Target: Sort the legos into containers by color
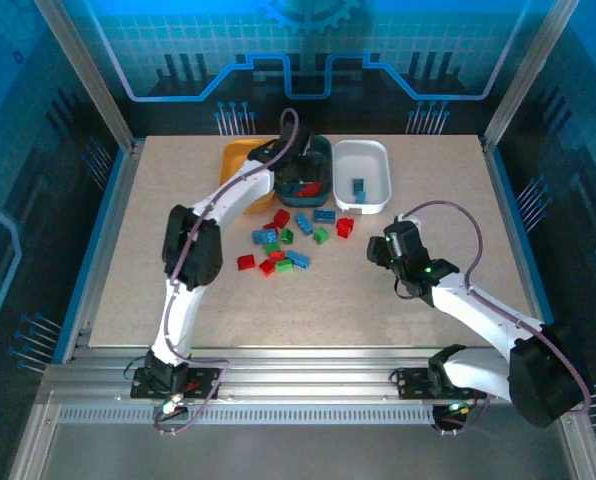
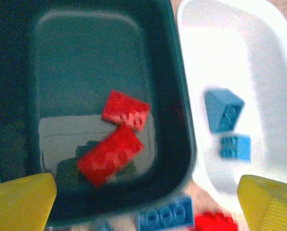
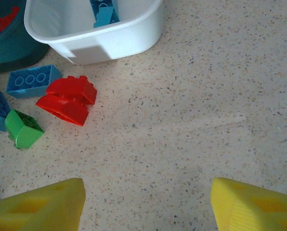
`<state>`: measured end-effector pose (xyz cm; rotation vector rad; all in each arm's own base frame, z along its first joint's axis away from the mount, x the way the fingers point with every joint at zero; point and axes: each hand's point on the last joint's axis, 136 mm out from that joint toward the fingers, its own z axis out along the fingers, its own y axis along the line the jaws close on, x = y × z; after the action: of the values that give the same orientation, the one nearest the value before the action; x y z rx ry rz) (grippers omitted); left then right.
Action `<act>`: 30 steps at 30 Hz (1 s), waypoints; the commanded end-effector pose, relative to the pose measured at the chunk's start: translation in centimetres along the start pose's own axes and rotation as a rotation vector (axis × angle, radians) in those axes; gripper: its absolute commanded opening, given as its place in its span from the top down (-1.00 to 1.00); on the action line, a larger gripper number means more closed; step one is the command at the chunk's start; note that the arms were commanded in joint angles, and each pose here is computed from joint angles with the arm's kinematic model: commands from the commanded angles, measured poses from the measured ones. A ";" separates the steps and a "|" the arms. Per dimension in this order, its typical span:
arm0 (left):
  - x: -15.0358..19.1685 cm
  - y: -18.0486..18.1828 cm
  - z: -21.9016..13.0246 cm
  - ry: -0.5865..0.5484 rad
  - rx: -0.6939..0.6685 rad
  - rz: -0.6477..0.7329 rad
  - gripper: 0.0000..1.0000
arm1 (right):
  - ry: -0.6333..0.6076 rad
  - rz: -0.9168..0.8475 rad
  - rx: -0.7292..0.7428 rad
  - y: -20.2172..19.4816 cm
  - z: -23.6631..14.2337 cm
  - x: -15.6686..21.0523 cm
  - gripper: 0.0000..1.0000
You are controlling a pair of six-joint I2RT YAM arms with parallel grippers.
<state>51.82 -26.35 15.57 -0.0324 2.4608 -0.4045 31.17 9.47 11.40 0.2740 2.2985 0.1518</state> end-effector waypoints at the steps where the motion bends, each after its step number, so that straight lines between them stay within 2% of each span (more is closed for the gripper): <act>1: 3.3 -2.7 -3.4 0.011 0.096 0.037 -0.84 | -0.018 0.024 -0.014 0.3 -0.1 -0.8 -0.41; 7: 12.1 -4.5 -1.8 0.105 0.103 0.268 -0.57 | -0.022 0.023 -0.016 0.4 -0.1 -0.9 -0.41; 10: 14.1 -4.4 -0.6 0.170 0.111 0.257 -0.42 | -0.022 0.027 -0.019 0.4 -0.2 -0.9 -0.41; 14: 16.3 -3.6 1.0 0.237 0.098 0.214 -0.42 | -0.025 0.025 -0.018 0.3 -0.3 -1.0 -0.41; 21: 17.7 -1.8 3.6 0.250 0.030 0.212 -0.52 | -0.023 0.027 -0.022 0.4 -0.3 -1.0 -0.41; 30: 16.3 -1.8 5.3 0.207 0.019 0.188 -0.51 | -0.021 0.025 -0.024 0.5 -0.2 -0.9 -0.41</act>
<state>40.29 -31.38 2.61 0.3078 2.6590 -0.3600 31.17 9.53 11.40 0.2730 2.2995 0.1558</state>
